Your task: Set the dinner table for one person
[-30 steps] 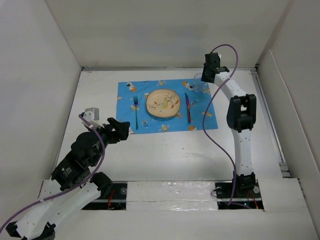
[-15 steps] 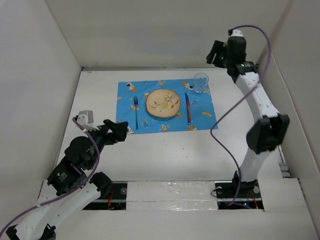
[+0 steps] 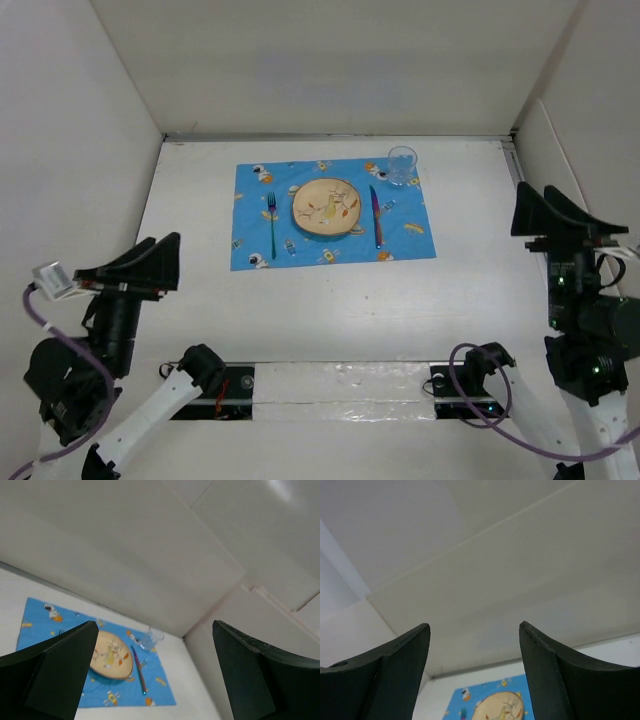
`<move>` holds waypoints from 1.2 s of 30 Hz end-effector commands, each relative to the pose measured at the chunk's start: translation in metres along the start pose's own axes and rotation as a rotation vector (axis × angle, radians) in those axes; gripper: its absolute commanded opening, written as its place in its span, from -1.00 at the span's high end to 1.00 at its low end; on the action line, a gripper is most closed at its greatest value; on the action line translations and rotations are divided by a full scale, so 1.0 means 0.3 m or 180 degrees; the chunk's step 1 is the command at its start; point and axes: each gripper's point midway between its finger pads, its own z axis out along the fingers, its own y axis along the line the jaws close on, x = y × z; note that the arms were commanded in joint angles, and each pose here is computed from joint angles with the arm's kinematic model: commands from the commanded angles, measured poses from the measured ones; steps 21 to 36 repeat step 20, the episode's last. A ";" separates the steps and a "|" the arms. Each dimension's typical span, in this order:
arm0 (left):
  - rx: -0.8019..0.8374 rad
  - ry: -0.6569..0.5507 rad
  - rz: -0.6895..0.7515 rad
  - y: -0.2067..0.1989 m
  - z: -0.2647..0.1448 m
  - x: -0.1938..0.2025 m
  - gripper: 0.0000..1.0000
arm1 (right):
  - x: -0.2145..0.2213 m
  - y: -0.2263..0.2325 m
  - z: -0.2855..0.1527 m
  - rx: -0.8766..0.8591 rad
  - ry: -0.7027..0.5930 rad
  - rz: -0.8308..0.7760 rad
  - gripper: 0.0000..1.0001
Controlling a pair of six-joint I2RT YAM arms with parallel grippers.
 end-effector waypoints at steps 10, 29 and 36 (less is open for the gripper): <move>-0.0086 -0.0161 -0.0017 0.044 -0.011 -0.003 -0.98 | 0.214 -0.156 0.026 0.0544 0.0363 -0.0054 -0.52; -0.0094 -0.0079 0.0021 0.049 -0.002 0.030 -0.98 | 0.188 -0.107 0.052 0.0354 0.0310 -0.0013 -0.53; -0.0094 -0.0079 0.0021 0.049 -0.002 0.030 -0.98 | 0.188 -0.107 0.052 0.0354 0.0310 -0.0013 -0.53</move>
